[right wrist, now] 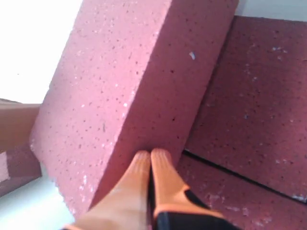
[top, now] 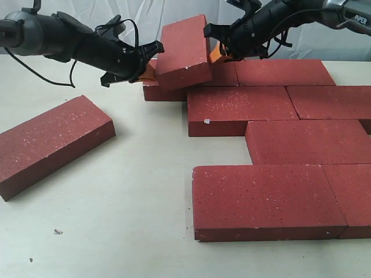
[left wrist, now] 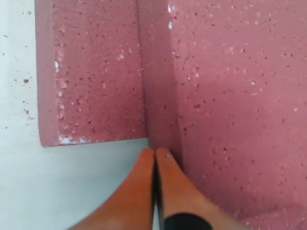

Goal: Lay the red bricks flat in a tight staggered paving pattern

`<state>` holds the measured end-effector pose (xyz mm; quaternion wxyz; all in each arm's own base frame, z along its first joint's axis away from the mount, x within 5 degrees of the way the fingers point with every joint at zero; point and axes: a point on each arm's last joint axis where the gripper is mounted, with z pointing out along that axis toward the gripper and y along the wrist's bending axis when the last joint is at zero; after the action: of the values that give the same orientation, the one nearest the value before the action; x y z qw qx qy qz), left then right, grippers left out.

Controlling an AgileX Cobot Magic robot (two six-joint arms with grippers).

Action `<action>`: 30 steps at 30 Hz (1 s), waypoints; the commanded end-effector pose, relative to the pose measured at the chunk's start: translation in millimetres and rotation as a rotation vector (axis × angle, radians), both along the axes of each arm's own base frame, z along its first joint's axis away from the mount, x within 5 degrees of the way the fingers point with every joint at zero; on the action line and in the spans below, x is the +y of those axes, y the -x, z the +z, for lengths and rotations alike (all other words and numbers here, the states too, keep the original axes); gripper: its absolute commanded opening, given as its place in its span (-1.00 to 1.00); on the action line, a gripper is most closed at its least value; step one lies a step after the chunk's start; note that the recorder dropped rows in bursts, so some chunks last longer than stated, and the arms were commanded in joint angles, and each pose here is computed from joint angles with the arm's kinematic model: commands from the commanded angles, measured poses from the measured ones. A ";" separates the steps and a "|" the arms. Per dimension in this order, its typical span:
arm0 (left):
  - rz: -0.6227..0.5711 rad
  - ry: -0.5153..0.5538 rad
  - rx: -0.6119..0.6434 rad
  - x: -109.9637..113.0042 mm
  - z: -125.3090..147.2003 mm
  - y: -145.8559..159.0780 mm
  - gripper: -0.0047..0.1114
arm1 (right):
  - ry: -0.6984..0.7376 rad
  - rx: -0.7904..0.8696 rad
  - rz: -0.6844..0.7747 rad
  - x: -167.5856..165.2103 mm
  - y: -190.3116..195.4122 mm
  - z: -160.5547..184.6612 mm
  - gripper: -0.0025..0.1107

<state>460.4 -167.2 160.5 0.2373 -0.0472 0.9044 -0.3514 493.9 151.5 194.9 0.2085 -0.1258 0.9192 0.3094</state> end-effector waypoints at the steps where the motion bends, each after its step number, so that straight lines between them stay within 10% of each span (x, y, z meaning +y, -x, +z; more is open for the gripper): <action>1: -0.115 -0.009 -0.020 -7.3 27.1 12.5 -0.92 | -0.011 0.023 0.130 23.7 19.8 20.3 -0.97; 30: -0.296 -0.297 0.024 36.2 40.5 130.2 -0.92 | 0.195 0.018 0.284 72.6 178.0 11.4 -0.97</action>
<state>346.6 -130.3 202.1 0.1856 0.1117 0.9451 -0.2447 331.6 213.6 205.7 0.1228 -0.2669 0.9260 0.2369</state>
